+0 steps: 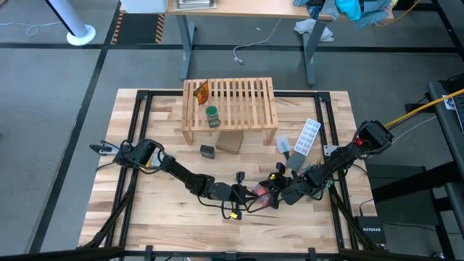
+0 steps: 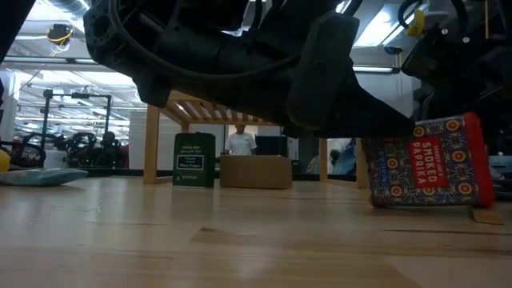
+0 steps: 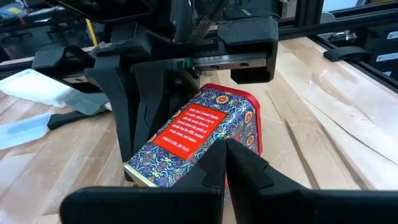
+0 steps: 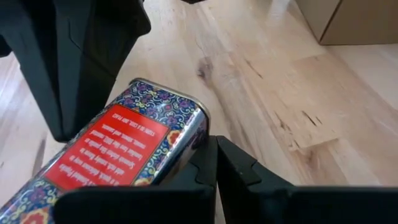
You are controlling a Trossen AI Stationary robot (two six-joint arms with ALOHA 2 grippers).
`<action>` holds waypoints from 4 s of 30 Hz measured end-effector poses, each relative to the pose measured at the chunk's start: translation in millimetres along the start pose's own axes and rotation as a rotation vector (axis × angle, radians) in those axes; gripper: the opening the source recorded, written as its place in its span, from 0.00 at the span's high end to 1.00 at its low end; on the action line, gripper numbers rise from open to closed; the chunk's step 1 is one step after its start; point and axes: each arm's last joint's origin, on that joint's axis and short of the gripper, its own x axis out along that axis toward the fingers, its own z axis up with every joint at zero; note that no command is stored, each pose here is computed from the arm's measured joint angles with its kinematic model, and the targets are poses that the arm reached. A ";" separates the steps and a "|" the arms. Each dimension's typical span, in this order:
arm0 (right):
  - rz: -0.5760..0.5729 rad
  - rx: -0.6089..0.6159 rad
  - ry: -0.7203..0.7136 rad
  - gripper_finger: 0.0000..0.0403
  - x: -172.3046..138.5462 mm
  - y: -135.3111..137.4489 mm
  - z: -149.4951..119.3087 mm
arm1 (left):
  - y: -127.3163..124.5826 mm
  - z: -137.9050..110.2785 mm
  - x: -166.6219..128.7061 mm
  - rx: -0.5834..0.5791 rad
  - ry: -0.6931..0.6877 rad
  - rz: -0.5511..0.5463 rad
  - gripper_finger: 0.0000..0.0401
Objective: Shelf spices
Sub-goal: Put the red seasoning can on the shelf
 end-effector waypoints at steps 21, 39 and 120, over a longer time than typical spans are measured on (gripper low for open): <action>-0.047 -0.010 -0.077 0.98 -36.3 -3.2 19.3 | -4.4 1.8 -5.1 0.182 0.024 0.232 0.99; 0.055 -0.072 -0.026 0.98 -53.4 7.7 10.6 | 12.8 19.7 6.3 0.214 -0.033 0.265 0.99; -0.070 -0.226 -0.027 0.98 -30.0 7.8 28.6 | 42.3 -4.3 17.5 0.006 0.170 0.173 0.99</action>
